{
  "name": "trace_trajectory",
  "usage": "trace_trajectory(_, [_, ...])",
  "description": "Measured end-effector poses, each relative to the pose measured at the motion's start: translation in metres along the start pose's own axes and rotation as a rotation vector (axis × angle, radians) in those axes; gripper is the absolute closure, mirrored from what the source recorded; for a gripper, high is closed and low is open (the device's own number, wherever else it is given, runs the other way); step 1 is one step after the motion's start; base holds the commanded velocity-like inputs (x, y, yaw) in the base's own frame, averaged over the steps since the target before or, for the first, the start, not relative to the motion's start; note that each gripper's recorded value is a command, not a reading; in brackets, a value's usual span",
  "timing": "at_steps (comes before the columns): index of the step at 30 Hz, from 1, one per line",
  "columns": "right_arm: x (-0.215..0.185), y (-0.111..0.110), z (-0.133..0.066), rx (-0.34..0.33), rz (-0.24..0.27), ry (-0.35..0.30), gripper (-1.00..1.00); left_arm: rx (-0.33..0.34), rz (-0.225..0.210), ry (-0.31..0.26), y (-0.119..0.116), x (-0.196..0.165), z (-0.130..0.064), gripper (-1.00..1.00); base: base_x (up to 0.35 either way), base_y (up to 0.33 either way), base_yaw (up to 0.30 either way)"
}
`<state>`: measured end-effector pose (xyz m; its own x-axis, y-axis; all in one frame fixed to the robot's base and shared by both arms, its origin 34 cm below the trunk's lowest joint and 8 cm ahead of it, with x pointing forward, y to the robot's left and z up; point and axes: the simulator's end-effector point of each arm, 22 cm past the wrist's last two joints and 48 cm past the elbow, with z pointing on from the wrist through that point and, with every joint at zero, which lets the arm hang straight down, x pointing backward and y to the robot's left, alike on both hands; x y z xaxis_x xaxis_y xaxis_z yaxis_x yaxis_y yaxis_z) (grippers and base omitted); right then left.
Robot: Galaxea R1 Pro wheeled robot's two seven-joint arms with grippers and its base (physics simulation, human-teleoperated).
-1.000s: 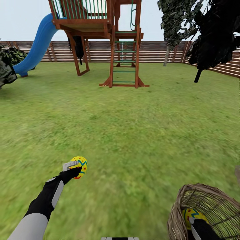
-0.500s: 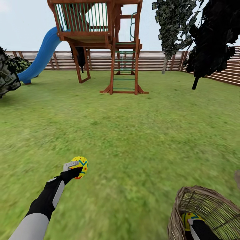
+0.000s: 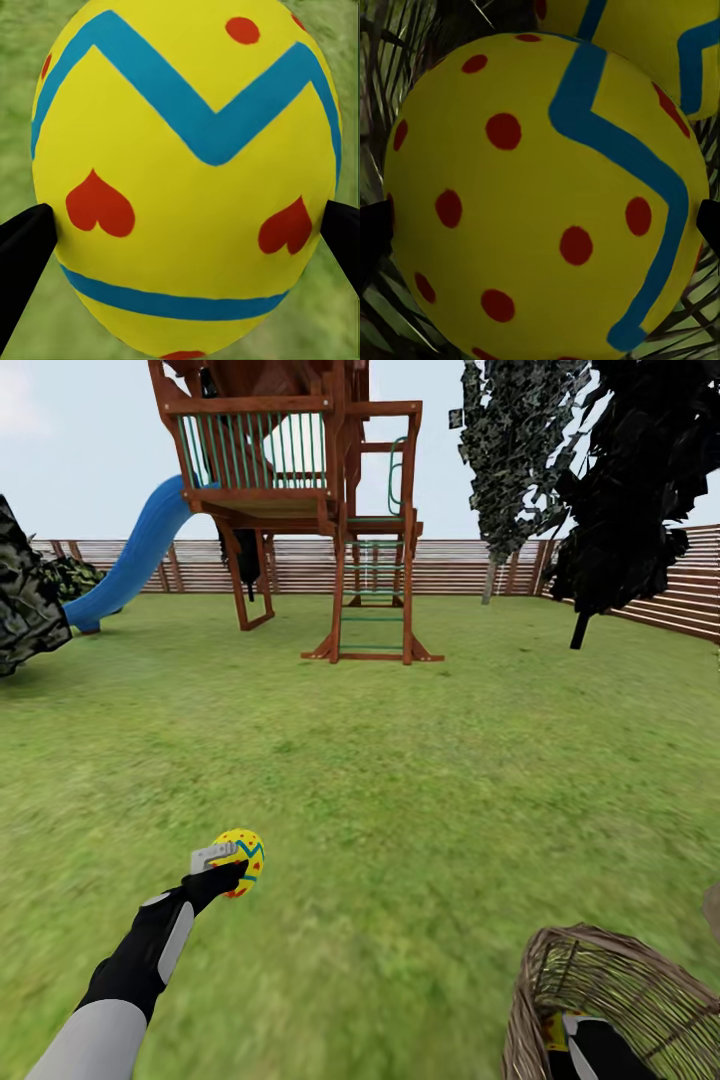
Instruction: Take the three Easter eggs out of the wicker basket on the lawn in the garden, then place them on the lawn next to a single tree (choose any tree) so that all three eggs are next to the same tree and none are left in the basket.
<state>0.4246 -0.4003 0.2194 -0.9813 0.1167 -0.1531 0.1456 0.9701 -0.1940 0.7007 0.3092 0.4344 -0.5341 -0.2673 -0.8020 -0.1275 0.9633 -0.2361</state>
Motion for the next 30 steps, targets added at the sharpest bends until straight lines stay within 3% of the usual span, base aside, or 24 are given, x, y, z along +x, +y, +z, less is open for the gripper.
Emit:
trace_trajectory(11, [-0.015, 0.001, -0.015, -0.008, 0.010, -0.043, 1.00, 0.011, 0.001, -0.044, -0.006, -0.025, -0.014, 1.00, -0.007, 0.000, 0.000])
trace_trajectory(17, [-0.023, -0.001, -0.023, -0.011, 0.016, -0.067, 1.00, 0.018, 0.002, -0.067, -0.011, -0.038, -0.022, 1.00, -0.253, -0.076, 0.000])
trace_trajectory(24, [-0.031, -0.002, -0.033, -0.014, 0.023, -0.095, 1.00, 0.026, 0.002, -0.095, -0.016, -0.053, -0.032, 1.00, -0.022, -0.016, 0.000])
trace_trajectory(30, [-0.038, -0.003, -0.046, -0.016, 0.022, -0.096, 1.00, 0.024, 0.003, -0.095, -0.018, -0.067, -0.036, 1.00, 0.000, 0.000, 0.000])
